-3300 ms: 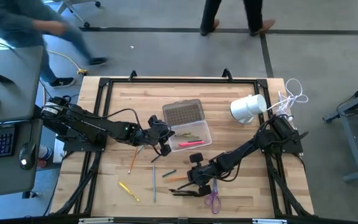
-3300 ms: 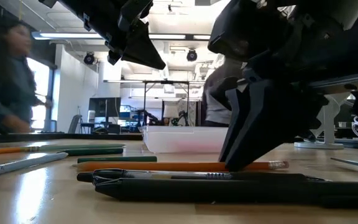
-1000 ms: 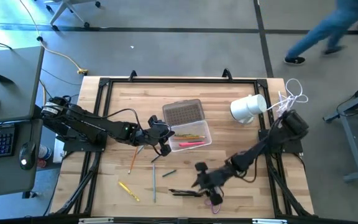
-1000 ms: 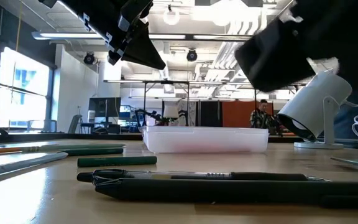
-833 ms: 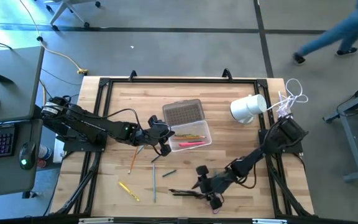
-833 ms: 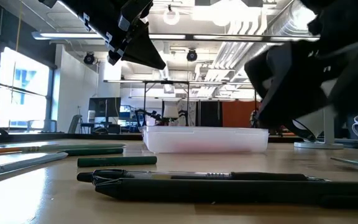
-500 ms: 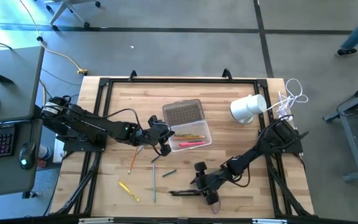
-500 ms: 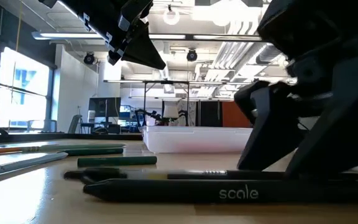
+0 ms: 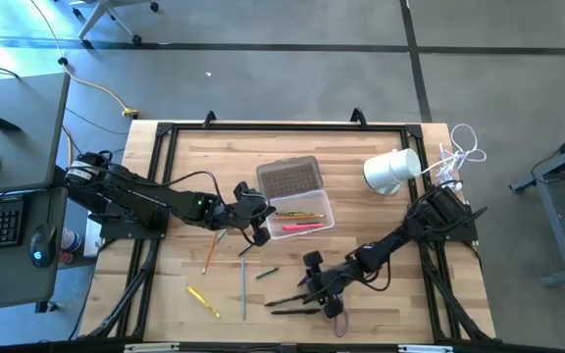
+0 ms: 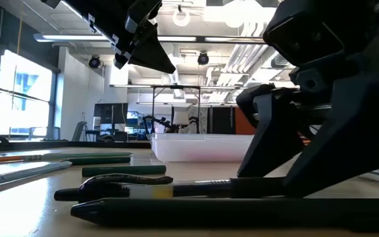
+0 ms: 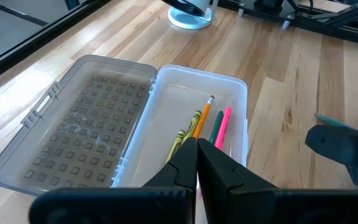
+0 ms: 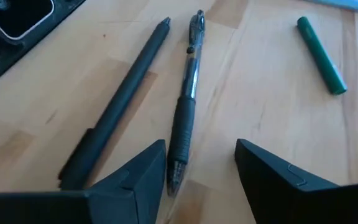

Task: Pick & place school supplies into a supply box
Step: Put the top black pen into the gray supply box, then put the black pen into the gray supply box

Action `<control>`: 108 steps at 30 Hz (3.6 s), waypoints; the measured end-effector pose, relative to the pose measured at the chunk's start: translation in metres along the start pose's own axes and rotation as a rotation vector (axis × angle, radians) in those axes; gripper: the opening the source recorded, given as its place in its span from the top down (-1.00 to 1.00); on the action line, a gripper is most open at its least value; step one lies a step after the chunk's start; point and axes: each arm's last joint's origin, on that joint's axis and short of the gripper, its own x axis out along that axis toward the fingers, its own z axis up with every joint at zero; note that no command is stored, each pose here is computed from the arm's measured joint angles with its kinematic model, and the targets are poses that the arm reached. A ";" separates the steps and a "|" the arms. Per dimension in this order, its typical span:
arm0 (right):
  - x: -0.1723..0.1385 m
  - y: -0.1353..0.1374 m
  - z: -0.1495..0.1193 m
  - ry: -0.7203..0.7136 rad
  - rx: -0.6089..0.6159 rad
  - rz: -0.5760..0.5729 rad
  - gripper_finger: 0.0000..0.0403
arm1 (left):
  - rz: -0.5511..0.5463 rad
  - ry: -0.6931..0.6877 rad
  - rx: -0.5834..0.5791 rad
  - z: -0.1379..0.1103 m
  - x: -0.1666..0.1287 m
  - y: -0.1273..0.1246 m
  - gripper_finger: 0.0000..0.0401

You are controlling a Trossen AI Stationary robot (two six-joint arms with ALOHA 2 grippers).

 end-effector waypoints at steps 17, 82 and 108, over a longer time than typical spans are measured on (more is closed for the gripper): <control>0.002 -0.023 -0.005 0.056 0.082 -0.022 0.82 | 0.000 0.001 0.001 0.000 0.000 0.000 0.77; -0.055 0.047 0.035 0.090 0.157 0.068 0.46 | -0.012 0.010 0.002 -0.001 0.000 0.000 0.77; 0.001 0.044 -0.001 0.078 -0.019 0.035 0.09 | -0.013 0.006 0.000 0.000 0.000 0.000 0.77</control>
